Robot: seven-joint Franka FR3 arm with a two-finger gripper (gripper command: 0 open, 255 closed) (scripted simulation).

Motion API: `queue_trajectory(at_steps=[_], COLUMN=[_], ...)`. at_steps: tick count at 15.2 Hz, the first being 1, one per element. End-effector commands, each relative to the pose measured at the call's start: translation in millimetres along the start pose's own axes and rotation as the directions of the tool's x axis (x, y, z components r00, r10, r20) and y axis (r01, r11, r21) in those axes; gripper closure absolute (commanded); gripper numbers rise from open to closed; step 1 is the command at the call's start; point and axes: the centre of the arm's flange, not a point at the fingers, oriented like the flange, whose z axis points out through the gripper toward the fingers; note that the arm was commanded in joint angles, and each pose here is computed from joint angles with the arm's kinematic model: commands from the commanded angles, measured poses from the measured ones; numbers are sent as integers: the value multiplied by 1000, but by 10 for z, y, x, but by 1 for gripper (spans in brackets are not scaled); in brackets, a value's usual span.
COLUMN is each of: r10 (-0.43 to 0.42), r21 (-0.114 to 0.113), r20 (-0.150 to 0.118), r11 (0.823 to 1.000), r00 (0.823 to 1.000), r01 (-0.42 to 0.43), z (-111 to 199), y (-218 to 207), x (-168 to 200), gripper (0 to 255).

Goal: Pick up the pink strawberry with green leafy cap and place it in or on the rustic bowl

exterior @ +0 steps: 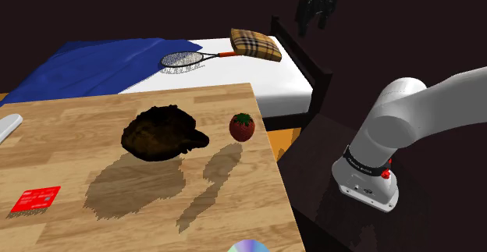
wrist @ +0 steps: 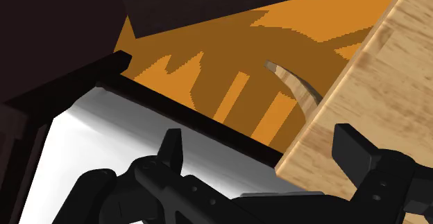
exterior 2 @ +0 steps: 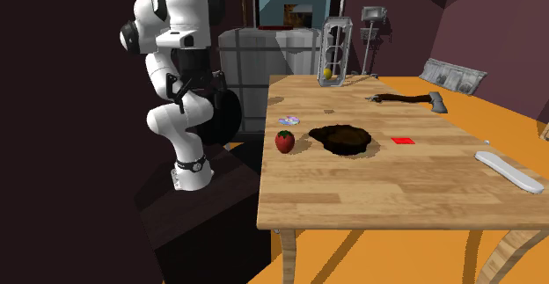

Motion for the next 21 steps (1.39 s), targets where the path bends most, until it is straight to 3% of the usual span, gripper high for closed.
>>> queue_trajectory(at_steps=[1, 21], r10=[0, 28], r21=[0, 109], r20=[0, 62], r11=[1000, 993], r00=[1000, 998], r01=[0, -35], z=[0, 1139], y=[0, -2162], x=[0, -401], gripper=[0, 0])
